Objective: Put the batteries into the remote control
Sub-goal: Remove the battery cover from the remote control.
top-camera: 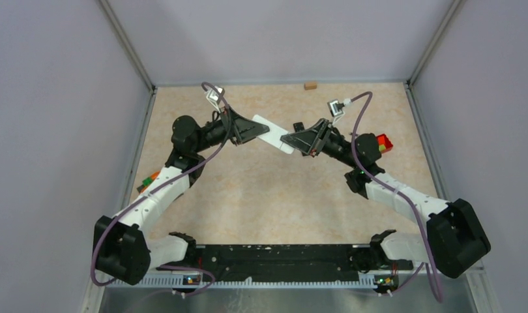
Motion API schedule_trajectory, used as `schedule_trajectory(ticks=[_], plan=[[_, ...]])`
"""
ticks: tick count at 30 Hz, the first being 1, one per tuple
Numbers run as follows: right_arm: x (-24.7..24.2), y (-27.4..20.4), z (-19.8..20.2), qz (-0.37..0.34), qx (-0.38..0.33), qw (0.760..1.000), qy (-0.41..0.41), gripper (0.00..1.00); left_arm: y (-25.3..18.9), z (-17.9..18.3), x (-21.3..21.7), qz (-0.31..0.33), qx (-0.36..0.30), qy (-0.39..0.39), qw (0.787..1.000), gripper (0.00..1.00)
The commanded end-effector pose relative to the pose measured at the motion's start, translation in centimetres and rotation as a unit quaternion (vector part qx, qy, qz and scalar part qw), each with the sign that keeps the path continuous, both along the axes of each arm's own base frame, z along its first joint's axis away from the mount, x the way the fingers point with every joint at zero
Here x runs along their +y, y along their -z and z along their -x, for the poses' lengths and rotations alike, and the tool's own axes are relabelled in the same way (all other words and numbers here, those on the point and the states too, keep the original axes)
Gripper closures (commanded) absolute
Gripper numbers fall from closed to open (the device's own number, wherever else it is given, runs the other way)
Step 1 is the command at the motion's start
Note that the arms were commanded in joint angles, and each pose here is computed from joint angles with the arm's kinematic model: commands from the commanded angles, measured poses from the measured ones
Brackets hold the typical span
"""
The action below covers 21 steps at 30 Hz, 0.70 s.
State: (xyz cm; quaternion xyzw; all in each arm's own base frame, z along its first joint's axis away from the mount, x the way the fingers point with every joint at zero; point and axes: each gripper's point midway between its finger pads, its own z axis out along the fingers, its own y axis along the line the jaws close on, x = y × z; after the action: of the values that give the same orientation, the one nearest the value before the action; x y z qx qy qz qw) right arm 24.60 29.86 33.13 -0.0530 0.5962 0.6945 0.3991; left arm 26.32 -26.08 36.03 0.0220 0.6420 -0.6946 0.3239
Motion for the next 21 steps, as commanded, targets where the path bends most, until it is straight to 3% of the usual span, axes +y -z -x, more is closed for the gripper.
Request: schedule_trajectory(ticks=[1,7,11,18,21], plan=[[-0.8,1.5,1.0,0.047,-0.073,0.996,-0.031,0.89,-3.9,0.8,1.0,0.029,0.012,0.026,0.999,1.00],[-0.7,1.2,0.6,0.046,-0.074,0.996,-0.029,0.89,-3.1,0.4,1.3,0.039,0.036,0.034,0.998,1.00],[-1.0,1.7,-2.0,0.019,0.003,1.000,0.025,0.86,-2.5,-0.1,1.3,0.042,0.027,0.024,0.998,1.00],[-1.7,3.4,-4.6,-0.008,0.101,0.992,0.080,0.53,-0.3,-1.4,1.6,0.037,0.018,-0.013,0.999,1.00],[-1.6,4.0,-4.8,0.001,0.123,0.989,0.083,0.44,0.2,-1.7,1.6,0.032,0.017,-0.021,0.999,1.00]])
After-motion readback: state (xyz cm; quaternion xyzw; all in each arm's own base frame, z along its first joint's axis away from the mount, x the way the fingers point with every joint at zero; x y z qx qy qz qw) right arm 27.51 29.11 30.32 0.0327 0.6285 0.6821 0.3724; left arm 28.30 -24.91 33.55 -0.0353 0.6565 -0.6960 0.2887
